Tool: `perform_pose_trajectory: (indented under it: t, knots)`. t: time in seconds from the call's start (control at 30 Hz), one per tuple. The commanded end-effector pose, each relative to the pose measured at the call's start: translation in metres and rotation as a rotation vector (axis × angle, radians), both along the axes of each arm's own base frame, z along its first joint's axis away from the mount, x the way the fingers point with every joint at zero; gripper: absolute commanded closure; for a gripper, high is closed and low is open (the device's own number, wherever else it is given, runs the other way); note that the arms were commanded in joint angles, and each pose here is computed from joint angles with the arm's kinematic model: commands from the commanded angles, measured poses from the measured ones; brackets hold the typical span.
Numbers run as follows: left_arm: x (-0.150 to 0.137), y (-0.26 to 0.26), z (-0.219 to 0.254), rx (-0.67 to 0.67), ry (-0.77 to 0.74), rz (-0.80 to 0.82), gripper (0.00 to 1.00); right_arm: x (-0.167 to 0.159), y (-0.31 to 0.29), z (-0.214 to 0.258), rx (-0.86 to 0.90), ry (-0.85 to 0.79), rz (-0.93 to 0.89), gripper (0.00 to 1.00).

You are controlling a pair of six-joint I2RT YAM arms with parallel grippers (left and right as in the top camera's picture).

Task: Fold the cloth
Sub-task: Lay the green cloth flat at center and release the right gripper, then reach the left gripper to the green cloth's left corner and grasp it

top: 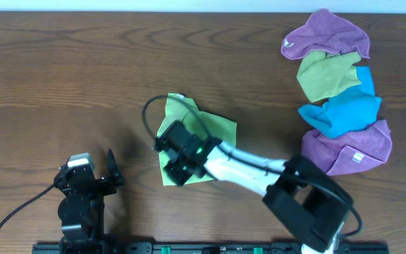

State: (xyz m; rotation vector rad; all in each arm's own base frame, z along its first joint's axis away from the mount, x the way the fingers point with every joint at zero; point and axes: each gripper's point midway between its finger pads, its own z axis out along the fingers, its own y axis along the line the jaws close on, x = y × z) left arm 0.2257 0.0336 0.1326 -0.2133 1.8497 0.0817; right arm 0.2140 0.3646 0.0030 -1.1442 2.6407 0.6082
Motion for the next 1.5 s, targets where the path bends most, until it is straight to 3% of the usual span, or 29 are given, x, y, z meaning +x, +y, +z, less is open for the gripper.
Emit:
perform_pose_trajectory:
  t: [0.0, 0.2, 0.37, 0.6, 0.83, 0.93, 1.03, 1.1, 1.2, 1.27, 1.47]
  knots:
    - [-0.001, 0.002, -0.011, 0.006, 0.026, 0.009, 0.05, -0.02, 0.011, -0.004, 0.007, 0.007, 0.065, 0.98]
    - [-0.001, 0.002, -0.011, 0.006, 0.026, 0.009, 0.05, 0.008, 0.006, 0.015, 0.02, -0.036, 0.004, 0.99]
    - [-0.001, 0.002, -0.011, 0.006, 0.026, 0.009, 0.05, 0.062, 0.006, 0.077, 0.123, -0.167, -0.028, 0.99]
    - [-0.001, 0.002, -0.011, 0.006, 0.026, 0.009, 0.05, 0.142, -0.021, 0.1, 0.195, -0.314, -0.158, 0.99]
    - [-0.001, 0.002, -0.011, 0.006, 0.026, 0.009, 0.05, 0.166, -0.022, 0.083, 0.213, -0.336, -0.189, 0.99]
    - [-0.001, 0.002, -0.011, 0.006, 0.026, 0.009, 0.05, 0.161, -0.027, 0.071, 0.185, -0.282, -0.219, 0.99]
    - [0.0, 0.002, -0.01, 0.007, 0.019, 0.01, 0.05, 0.155, -0.04, 0.091, 0.159, -0.258, -0.231, 0.98]
    - [0.001, 0.001, -0.008, -0.002, 0.011, 0.005, 0.05, 0.154, -0.05, 0.113, 0.155, -0.258, -0.246, 0.62]
    - [0.003, -0.011, -0.006, -0.036, -0.003, -0.057, 0.05, 0.142, -0.074, 0.162, 0.152, -0.261, -0.273, 0.27]
    - [0.005, -0.036, 0.0, -0.114, -0.031, -0.185, 0.05, 0.122, -0.096, 0.195, 0.151, -0.272, -0.278, 0.16]
    - [0.001, -0.079, 0.015, -0.208, -0.078, -0.428, 0.05, 0.068, -0.147, 0.244, 0.102, -0.298, -0.311, 0.12]
